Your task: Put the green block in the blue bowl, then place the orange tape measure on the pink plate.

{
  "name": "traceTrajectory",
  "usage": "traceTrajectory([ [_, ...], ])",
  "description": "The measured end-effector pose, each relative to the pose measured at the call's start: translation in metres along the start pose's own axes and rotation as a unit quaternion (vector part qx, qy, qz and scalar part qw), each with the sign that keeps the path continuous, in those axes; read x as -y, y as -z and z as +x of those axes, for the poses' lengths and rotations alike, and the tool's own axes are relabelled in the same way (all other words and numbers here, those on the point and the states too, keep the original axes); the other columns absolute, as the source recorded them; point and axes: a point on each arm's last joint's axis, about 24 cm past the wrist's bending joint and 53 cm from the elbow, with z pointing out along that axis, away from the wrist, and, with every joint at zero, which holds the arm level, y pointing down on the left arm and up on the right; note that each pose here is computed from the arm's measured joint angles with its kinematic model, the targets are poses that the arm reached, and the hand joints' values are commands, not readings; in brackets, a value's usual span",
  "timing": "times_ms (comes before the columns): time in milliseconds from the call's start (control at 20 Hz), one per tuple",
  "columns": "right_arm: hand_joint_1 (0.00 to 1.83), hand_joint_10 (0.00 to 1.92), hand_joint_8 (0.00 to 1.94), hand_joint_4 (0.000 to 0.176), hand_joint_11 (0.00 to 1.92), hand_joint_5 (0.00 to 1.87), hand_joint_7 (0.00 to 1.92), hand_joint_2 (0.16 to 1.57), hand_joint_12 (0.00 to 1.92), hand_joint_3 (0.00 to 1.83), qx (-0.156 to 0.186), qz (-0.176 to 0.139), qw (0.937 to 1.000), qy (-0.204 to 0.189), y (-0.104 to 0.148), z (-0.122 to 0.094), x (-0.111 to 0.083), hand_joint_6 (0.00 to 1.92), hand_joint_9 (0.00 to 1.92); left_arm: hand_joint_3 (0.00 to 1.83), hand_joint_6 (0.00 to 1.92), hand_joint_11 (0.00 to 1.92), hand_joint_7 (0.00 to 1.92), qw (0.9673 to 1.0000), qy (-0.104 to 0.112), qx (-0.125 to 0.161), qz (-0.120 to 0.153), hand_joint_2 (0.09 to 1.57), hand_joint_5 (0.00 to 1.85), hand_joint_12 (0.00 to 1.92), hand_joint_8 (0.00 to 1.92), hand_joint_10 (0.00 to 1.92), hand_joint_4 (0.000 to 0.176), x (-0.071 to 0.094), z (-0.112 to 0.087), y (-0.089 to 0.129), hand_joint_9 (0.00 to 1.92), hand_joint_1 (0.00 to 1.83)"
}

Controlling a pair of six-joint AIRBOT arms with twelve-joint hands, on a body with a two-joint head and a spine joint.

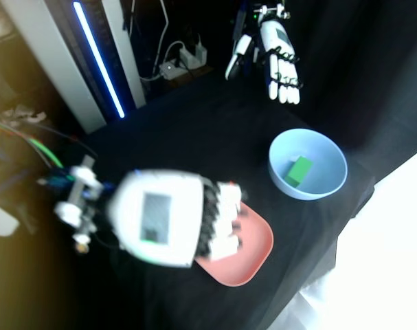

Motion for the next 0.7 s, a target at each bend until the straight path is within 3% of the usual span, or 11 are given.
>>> traceTrajectory([
  [50, 1.41, 0.99, 0.24, 0.0, 0.37, 1.23, 1.39, 1.01, 1.36, 0.0, -0.002, 0.016, 0.9999, 0.006, -0.004, 0.003, 0.008, 0.46, 1.07, 0.01, 0.0, 0.0, 0.1, 1.0, 0.0, 0.0, 0.001, 0.91, 0.12, 0.0, 0.0, 0.0, 0.07, 0.001, 0.0, 0.0, 0.03, 0.8],
  [100, 1.41, 0.95, 0.16, 0.0, 0.63, 1.19, 1.4, 1.0, 1.28, 0.0, -0.005, 0.028, 0.9996, 0.007, -0.008, 0.007, 0.015, 0.54, 1.12, 0.01, 0.0, 0.0, 0.09, 1.0, 0.002, 0.0, 0.002, 0.92, 0.11, 0.0, 0.0, 0.0, 0.065, 0.001, 0.001, 0.0, 0.02, 0.81],
  [150, 1.41, 1.01, 0.57, 0.0, 0.84, 1.26, 1.22, 1.02, 1.17, 0.0, -0.007, 0.038, 0.9992, 0.006, -0.011, 0.011, 0.021, 0.31, 1.1, 0.01, 0.0, 0.0, 0.1, 1.0, 0.003, -0.001, 0.002, 0.91, 0.12, 0.0, 0.0, 0.01, 0.075, 0.0, 0.003, -0.001, 0.04, 0.73],
  [200, 1.49, 0.87, 0.59, 0.0, 0.79, 1.32, 1.19, 1.03, 1.39, 0.0, -0.006, 0.041, 0.9991, 0.004, -0.013, 0.012, 0.022, 0.18, 1.16, 0.0, 0.0, 0.0, 0.11, 1.0, 0.004, -0.002, 0.002, 0.9, 0.12, 0.0, 0.0, 0.0, 0.083, 0.0, 0.004, -0.001, 0.03, 0.73],
  [300, 1.41, 1.03, 0.34, 0.0, 0.83, 1.25, 1.29, 1.01, 1.06, 0.0, -0.006, 0.047, 0.9988, 0.007, -0.015, 0.012, 0.025, 0.34, 1.11, 0.0, 0.01, 0.0, 0.12, 1.0, 0.005, 0.0, 0.003, 0.89, 0.14, 0.0, 0.01, 0.0, 0.086, 0.001, 0.003, -0.001, 0.02, 0.75],
  [350, 1.4, 1.14, 0.63, 0.0, 0.75, 1.09, 1.16, 1.06, 1.15, 0.0, -0.008, 0.048, 0.9988, 0.008, -0.015, 0.013, 0.025, 0.53, 1.03, 0.0, 0.01, 0.0, 0.12, 1.0, 0.005, 0.0, 0.004, 0.89, 0.14, 0.0, 0.01, 0.0, 0.078, 0.001, 0.003, -0.001, 0.0, 0.75],
  [400, 1.38, 0.85, 0.74, 0.0, 0.72, 0.94, 1.13, 1.04, 1.29, 0.0, -0.009, 0.048, 0.9988, 0.009, -0.015, 0.013, 0.025, 0.2, 0.98, 0.0, 0.01, 0.0, 0.13, 1.0, 0.005, 0.0, 0.003, 0.89, 0.15, 0.0, 0.01, 0.0, 0.081, 0.001, 0.003, -0.001, 0.0, 0.74],
  [450, 1.07, 0.51, 0.25, 0.013, 0.42, 0.54, 0.63, 0.94, 1.25, 0.0, -0.011, 0.048, 0.9988, 0.008, -0.014, 0.015, 0.024, 0.04, 0.63, 0.0, 0.01, 0.0, 0.13, 1.0, 0.005, 0.001, 0.005, 0.89, 0.15, 0.0, 0.01, 0.0, 0.074, 0.002, 0.002, -0.001, 0.0, 0.75],
  [500, 0.92, 0.23, 0.05, 0.126, 0.16, 0.28, 0.35, 0.89, 1.24, 0.0, -0.016, 0.049, 0.9986, 0.013, -0.014, 0.018, 0.024, 0.01, 0.42, 0.0, 0.01, 0.0, 0.13, 1.0, 0.006, 0.002, 0.006, 0.89, 0.15, 0.0, 0.01, 0.0, 0.076, 0.002, 0.002, -0.001, 0.0, 0.74],
  [550, 0.86, 0.1, 0.01, 0.166, 0.03, 0.13, 0.2, 0.85, 1.18, 0.0, -0.021, 0.056, 0.998, 0.019, -0.014, 0.021, 0.028, 0.0, 0.3, 0.0, 0.01, 0.0, 0.14, 1.0, 0.006, 0.002, 0.006, 0.89, 0.16, 0.0, 0.01, 0.01, 0.076, 0.002, 0.002, -0.001, 0.02, 0.75],
  [700, 0.71, 0.0, 0.0, 0.176, 0.0, 0.0, 0.0, 0.79, 0.94, 0.0, -0.025, 0.045, 0.9986, 0.014, -0.01, 0.023, 0.019, 0.0, 0.09, 0.0, 0.01, 0.0, 0.16, 0.9999, 0.006, 0.004, 0.008, 0.89, 0.17, 0.0, 0.01, 0.02, 0.072, 0.003, 0.001, -0.001, 0.06, 0.76],
])
